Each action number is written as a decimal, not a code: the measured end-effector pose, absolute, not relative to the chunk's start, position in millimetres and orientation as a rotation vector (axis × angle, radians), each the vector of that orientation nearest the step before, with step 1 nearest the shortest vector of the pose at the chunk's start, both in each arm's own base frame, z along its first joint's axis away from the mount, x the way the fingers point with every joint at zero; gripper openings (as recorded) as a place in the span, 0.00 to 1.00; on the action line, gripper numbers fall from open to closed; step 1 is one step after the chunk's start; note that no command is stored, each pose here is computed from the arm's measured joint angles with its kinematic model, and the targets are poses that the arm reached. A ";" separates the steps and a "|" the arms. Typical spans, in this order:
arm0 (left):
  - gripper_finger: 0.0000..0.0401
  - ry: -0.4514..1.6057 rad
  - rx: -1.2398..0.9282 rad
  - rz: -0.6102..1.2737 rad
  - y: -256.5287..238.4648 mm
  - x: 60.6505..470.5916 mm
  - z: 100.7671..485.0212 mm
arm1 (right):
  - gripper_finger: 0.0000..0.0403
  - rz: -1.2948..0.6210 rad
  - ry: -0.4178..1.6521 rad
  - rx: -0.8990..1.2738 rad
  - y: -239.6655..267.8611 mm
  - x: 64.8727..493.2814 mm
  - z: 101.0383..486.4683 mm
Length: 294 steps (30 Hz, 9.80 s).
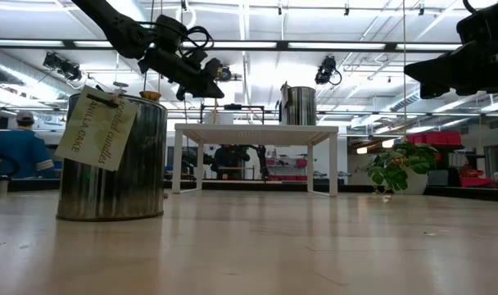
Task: Pick & Place candle stick holders
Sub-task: Adjust the candle holder on the shelf, then put the scented candle can on the shelf
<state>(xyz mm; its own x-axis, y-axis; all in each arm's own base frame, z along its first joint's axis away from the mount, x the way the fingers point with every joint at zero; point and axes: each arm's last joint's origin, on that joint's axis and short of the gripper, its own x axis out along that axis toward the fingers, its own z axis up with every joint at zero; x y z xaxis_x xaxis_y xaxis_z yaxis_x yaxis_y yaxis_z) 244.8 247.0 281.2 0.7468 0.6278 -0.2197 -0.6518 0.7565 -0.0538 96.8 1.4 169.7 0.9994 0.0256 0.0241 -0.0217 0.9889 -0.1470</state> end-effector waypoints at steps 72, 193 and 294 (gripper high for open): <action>0.26 0.185 -0.096 0.696 249.2 247.0 279.8 | 0.04 0.024 -0.026 -0.147 1.4 96.8 169.8; 0.55 0.577 0.187 -0.453 -24.5 207.3 333.0 | 0.04 0.024 -0.026 -0.147 1.4 96.8 169.7; 0.99 0.983 0.393 -0.480 -116.1 280.8 218.4 | 0.04 0.024 -0.027 -0.147 1.4 96.8 169.9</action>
<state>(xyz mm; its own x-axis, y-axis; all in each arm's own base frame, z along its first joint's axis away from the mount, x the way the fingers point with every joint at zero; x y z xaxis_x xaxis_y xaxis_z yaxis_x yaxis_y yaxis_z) 280.8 -116.1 218.4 0.4662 -0.2066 -0.8602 0.5515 0.8282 0.0999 96.8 1.4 169.9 0.9994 0.0256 0.0254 -0.0215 0.9889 -0.1472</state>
